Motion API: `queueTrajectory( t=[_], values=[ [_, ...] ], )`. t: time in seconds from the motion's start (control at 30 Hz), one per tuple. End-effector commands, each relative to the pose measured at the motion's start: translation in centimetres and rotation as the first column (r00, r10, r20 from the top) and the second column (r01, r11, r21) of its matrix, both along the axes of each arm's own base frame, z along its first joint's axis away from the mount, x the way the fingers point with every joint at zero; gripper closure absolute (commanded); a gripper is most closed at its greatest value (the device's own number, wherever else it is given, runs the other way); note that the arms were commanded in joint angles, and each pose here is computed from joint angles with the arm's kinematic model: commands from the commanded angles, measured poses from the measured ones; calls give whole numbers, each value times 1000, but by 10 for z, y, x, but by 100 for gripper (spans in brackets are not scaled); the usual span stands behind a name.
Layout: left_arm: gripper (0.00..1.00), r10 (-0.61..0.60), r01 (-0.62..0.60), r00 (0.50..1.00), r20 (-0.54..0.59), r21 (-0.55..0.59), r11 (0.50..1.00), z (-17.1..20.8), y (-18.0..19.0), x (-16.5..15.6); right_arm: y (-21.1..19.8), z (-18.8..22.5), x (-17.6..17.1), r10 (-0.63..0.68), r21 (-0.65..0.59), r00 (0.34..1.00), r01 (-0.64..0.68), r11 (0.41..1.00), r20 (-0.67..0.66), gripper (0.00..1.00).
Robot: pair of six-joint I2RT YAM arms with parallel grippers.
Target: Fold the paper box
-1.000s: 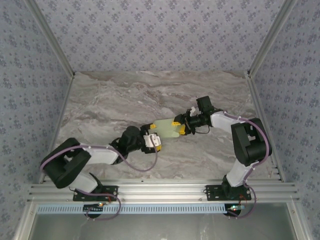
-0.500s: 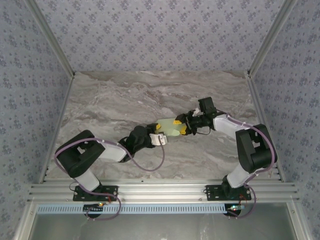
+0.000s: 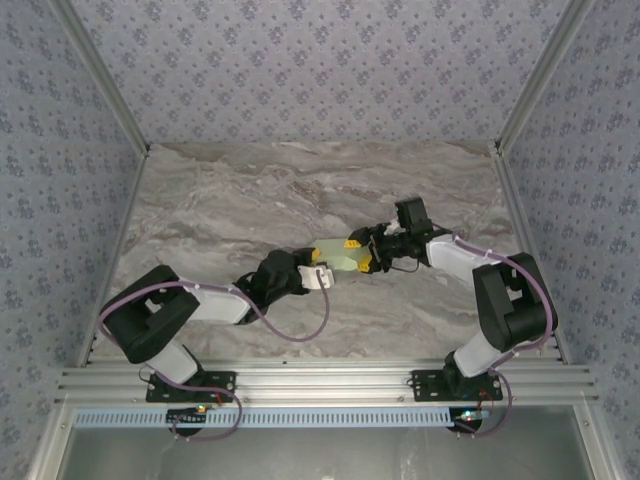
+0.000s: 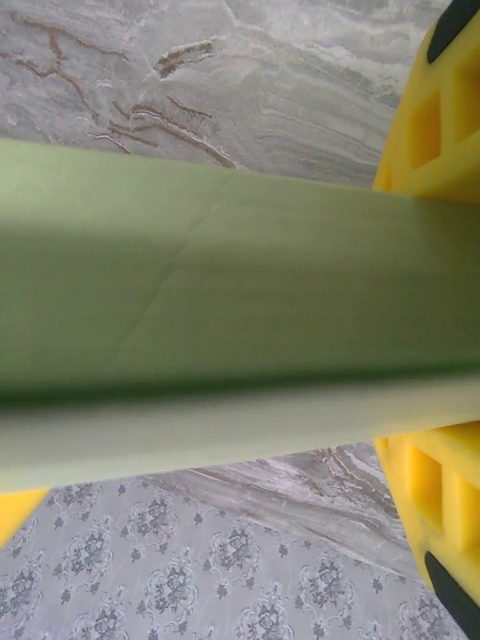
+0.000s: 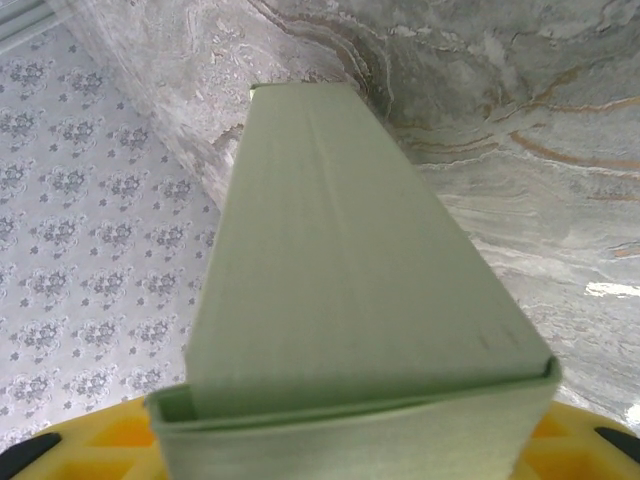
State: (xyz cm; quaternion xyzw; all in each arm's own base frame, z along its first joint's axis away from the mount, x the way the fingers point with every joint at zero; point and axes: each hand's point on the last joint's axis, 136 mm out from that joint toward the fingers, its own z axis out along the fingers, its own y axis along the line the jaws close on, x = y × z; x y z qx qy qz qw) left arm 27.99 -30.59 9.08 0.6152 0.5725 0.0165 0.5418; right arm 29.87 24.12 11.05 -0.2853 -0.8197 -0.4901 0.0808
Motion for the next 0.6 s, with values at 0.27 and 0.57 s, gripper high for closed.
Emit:
queueTrajectory(
  t=[0.27, 0.57],
  values=[
    [57, 53, -42, 962, -270, 47, 998, 12, 21, -7, -23, 17, -8, 80, -153, 987, -59, 987, 137, 24],
    [55, 154, -76, 881, -447, 188, 979, 21, 61, -44, -65, 39, 0, 226, -384, 856, -34, 923, 465, 21]
  ],
)
